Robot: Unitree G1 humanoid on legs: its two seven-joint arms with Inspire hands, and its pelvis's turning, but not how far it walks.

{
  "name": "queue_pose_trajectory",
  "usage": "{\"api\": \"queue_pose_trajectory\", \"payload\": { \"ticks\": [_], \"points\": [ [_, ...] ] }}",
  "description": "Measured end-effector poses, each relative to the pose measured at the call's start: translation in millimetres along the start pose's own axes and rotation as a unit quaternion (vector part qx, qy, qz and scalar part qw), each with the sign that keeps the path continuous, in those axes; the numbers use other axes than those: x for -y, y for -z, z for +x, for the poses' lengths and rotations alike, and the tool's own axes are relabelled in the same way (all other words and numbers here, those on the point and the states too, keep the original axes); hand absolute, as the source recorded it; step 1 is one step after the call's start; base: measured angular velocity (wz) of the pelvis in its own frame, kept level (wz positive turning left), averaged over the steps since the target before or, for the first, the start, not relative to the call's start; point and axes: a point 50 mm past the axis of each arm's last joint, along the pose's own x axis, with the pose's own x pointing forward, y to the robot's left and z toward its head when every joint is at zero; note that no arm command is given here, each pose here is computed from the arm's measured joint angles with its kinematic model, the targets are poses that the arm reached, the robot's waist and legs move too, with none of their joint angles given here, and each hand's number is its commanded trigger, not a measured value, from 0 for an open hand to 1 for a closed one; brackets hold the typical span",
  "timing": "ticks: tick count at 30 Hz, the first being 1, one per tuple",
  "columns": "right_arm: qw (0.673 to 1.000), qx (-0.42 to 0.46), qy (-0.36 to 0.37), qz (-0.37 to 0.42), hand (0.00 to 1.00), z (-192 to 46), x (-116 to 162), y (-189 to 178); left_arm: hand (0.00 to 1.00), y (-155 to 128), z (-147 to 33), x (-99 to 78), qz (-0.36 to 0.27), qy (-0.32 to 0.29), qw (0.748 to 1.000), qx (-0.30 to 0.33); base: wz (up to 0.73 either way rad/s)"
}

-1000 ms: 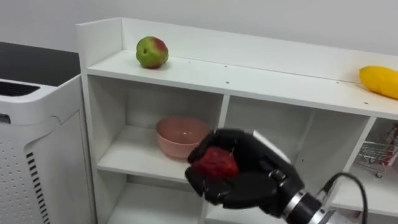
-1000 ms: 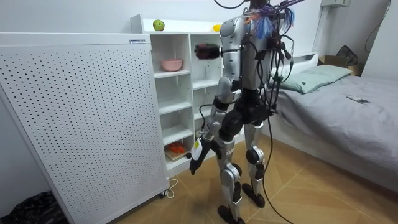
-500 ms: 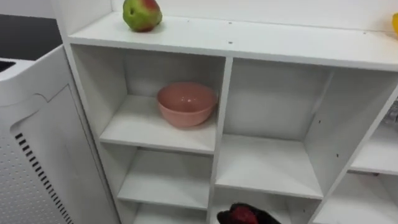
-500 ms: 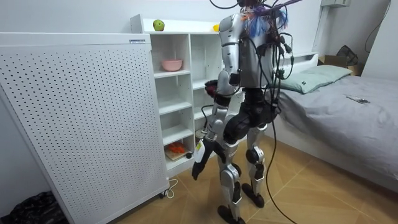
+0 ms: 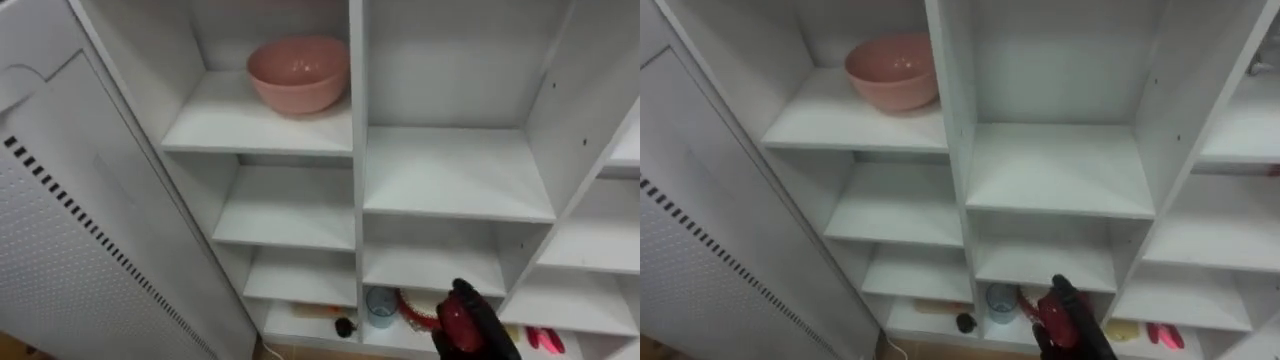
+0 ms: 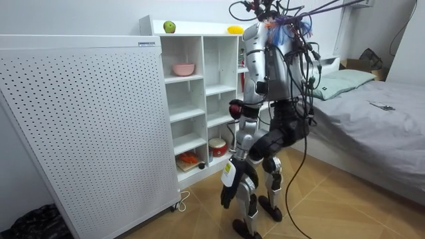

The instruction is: Arrange fruit in the closet

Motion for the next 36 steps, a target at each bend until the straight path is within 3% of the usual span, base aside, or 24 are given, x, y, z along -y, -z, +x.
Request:
{"api": "queue_pose_trajectory", "payload": {
  "ticks": [7,14,22,23,24,32,36],
  "points": [
    [0.999,0.037,-0.014,0.035,1.00,7,-23,-27,0.00,-29,-0.6,0.2,-0.023,-0.006,0.999,0.038,-0.04],
    [0.994,0.080,-0.071,0.035,1.00,16,-76,-61,0.00,-36,-1.2,0.7,-0.025,-0.007,0.998,0.049,0.05],
    [0.991,0.104,-0.073,0.039,1.00,14,-83,-76,0.00,-41,-3.2,1.8,-0.033,0.001,0.997,0.069,0.03],
    [0.991,0.108,-0.075,0.036,0.80,14,-86,-79,0.00,-42,-3.6,0.7,-0.035,0.000,0.997,0.076,0.00],
    [0.990,0.111,-0.077,0.035,0.00,14,-87,-80,0.00,-42,-3.8,-0.1,-0.035,-0.002,0.996,0.079,0.00],
    [0.986,0.124,-0.109,0.033,0.00,17,-125,-87,0.00,-44,-4.7,-3.6,-0.037,-0.008,0.995,0.090,-0.01],
    [0.986,0.128,-0.102,0.033,0.00,16,-127,-90,0.00,-38,-5.2,-3.7,-0.037,-0.009,0.995,0.089,0.00]
  ]
}}
